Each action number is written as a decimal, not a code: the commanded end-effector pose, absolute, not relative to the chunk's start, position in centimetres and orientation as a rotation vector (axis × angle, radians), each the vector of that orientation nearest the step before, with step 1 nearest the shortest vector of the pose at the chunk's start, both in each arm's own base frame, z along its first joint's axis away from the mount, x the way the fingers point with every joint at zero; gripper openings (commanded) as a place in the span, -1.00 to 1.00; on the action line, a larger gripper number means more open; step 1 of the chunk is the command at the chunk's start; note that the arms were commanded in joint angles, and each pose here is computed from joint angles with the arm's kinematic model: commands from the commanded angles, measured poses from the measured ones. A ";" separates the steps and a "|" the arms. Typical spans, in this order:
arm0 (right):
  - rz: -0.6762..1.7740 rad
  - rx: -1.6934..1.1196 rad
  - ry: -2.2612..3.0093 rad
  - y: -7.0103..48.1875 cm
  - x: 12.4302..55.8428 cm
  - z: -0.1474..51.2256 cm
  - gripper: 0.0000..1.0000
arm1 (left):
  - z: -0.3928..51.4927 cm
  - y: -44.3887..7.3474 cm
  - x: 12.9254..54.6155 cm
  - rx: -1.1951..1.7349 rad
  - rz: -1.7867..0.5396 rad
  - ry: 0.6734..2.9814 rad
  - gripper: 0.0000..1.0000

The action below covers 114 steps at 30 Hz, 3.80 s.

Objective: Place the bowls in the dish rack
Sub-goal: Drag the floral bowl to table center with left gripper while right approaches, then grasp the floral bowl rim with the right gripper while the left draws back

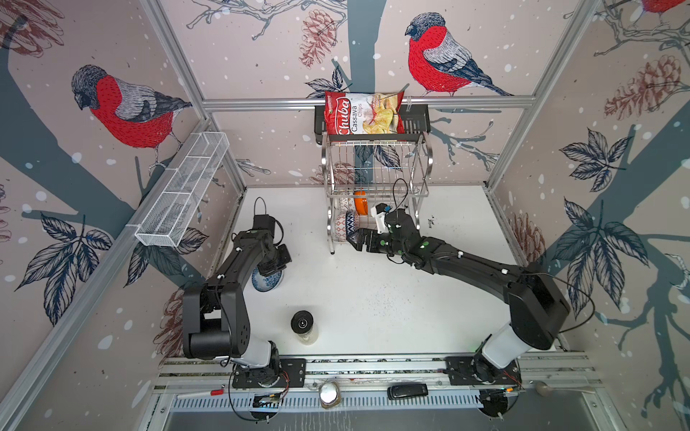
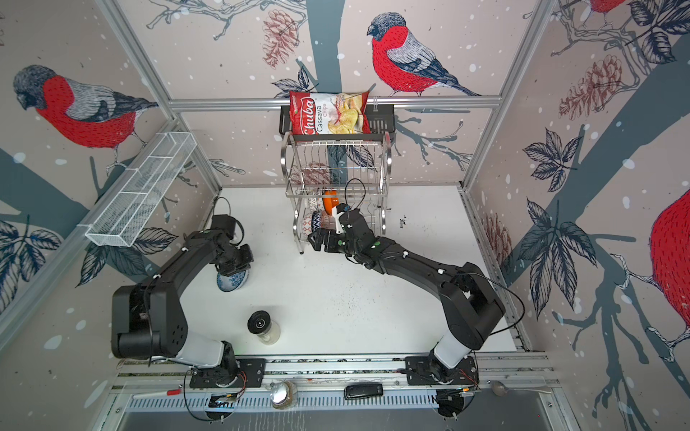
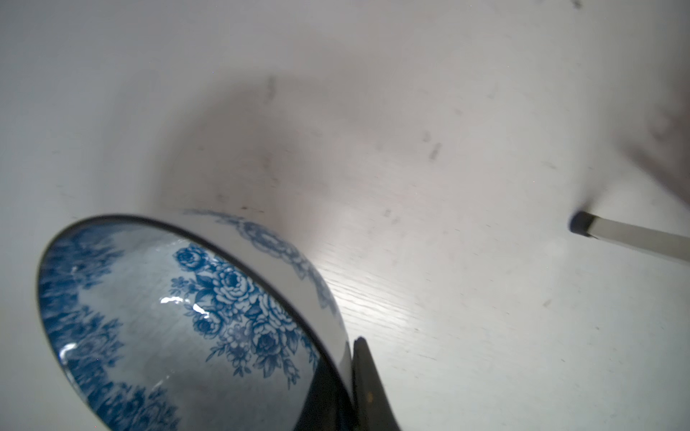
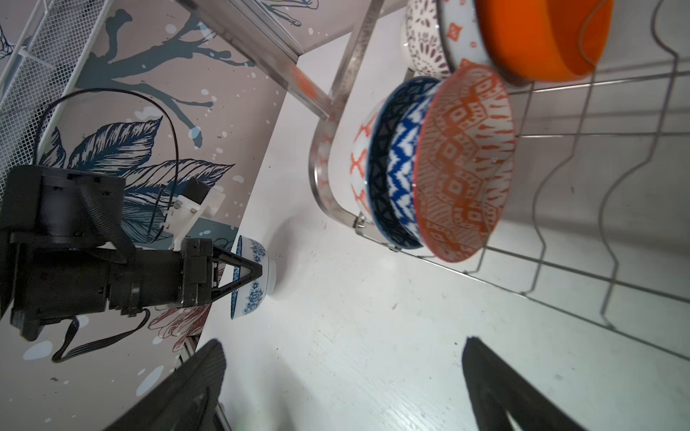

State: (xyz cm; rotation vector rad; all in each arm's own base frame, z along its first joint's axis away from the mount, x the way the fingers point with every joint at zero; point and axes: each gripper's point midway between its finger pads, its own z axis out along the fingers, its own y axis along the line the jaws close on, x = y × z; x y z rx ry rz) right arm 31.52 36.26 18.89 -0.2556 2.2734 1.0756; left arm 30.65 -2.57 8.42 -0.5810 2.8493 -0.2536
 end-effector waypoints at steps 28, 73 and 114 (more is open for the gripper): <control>0.939 0.190 2.190 16.7 30.4 19.6 0.99 | 6.9 -36.1 25.8 0.096 -0.439 2.986 -1.00; 0.589 -0.281 2.436 29.3 27.8 14.5 0.99 | 16.5 -12.1 29.0 -0.613 -0.955 2.398 0.95; 0.140 -0.488 2.713 36.5 23.5 4.6 -0.72 | 11.6 -10.2 31.4 -0.573 -1.183 2.511 0.95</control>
